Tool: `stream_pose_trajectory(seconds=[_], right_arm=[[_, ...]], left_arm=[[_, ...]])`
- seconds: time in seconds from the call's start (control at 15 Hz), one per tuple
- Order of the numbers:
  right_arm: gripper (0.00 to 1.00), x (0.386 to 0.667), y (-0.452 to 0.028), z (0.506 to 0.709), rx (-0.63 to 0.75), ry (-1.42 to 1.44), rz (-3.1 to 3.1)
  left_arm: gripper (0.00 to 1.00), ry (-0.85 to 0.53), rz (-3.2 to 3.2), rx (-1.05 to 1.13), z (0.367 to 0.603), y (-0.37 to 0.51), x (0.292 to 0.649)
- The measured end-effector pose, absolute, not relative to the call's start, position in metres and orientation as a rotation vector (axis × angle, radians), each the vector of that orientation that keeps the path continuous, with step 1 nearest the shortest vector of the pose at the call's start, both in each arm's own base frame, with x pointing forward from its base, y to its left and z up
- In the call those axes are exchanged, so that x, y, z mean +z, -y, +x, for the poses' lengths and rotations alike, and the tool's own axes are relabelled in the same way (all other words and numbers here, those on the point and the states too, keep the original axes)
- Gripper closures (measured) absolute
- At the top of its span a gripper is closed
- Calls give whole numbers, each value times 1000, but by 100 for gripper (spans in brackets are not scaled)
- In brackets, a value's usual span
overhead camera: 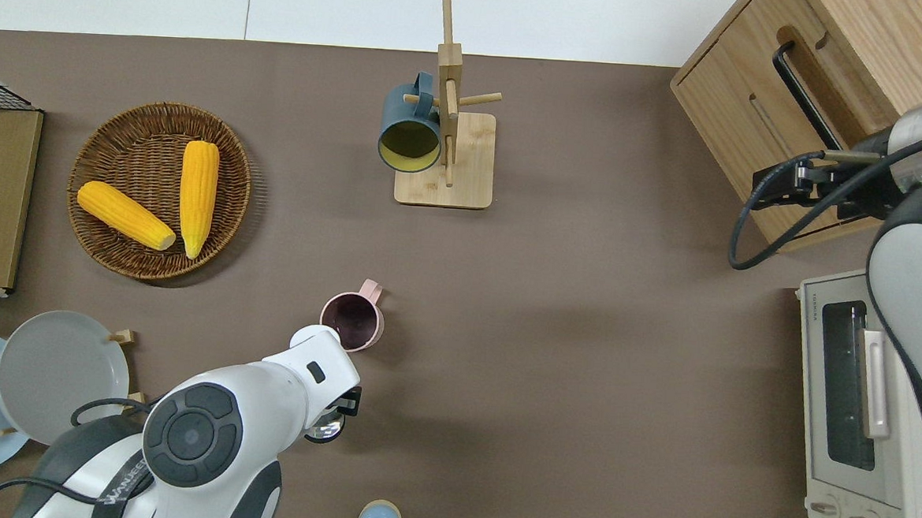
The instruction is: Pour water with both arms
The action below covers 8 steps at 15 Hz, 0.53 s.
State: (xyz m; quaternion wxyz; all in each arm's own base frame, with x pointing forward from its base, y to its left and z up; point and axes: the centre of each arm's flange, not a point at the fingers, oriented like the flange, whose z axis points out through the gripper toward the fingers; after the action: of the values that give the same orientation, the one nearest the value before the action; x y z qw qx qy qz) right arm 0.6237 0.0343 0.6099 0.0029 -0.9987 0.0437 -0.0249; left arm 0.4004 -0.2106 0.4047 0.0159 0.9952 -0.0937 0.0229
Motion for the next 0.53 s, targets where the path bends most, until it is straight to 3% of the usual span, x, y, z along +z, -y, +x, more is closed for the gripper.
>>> stream_pose_trajectory(seconds=[0.27,0.53], right_arm=[[0,610,-34,624,-78,-137,-3132],[0,610,-34,624,-78,-137,-3132]], left_arm=[[37,227,3092,124,405,192,415],[37,59,3066,257,434,135,444]])
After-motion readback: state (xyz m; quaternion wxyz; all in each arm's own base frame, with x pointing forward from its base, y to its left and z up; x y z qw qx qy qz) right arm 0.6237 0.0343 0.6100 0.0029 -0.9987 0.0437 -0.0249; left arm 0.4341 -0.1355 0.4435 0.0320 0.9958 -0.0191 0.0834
